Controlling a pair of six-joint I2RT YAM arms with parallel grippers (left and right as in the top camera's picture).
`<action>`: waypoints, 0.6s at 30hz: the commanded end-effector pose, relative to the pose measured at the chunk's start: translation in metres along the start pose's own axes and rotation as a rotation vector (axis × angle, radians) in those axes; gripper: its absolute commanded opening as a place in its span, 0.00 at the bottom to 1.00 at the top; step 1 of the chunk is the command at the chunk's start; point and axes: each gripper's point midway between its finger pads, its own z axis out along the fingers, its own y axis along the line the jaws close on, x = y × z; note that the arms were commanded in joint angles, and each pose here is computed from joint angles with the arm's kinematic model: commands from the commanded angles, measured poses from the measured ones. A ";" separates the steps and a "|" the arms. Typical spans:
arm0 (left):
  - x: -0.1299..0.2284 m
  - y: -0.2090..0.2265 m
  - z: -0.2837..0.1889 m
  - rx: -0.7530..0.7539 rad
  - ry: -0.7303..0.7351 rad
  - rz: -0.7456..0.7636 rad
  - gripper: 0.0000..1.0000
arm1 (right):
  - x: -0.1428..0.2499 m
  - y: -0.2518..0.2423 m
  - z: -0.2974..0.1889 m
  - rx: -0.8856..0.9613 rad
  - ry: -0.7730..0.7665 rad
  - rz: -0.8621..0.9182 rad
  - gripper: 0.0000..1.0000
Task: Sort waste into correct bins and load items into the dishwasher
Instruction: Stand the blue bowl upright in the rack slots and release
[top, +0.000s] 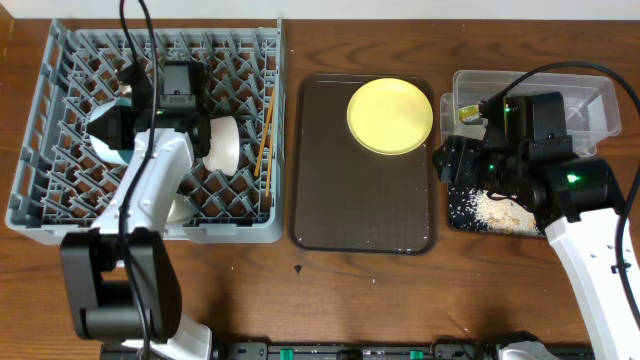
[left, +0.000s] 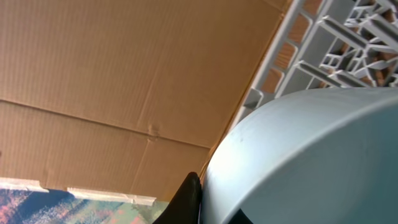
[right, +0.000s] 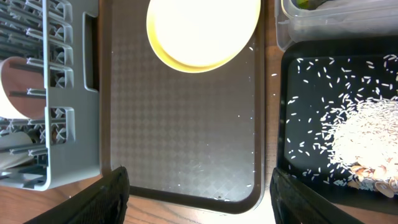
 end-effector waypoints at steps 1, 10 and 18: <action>-0.001 -0.011 0.002 -0.007 0.001 0.020 0.07 | -0.003 0.002 -0.004 -0.009 -0.014 0.008 0.71; 0.002 -0.053 0.001 0.062 -0.003 0.100 0.08 | -0.004 0.002 -0.004 -0.010 -0.018 0.008 0.70; -0.002 -0.070 -0.009 0.124 -0.030 0.106 0.13 | -0.004 0.002 -0.004 -0.010 -0.018 0.008 0.71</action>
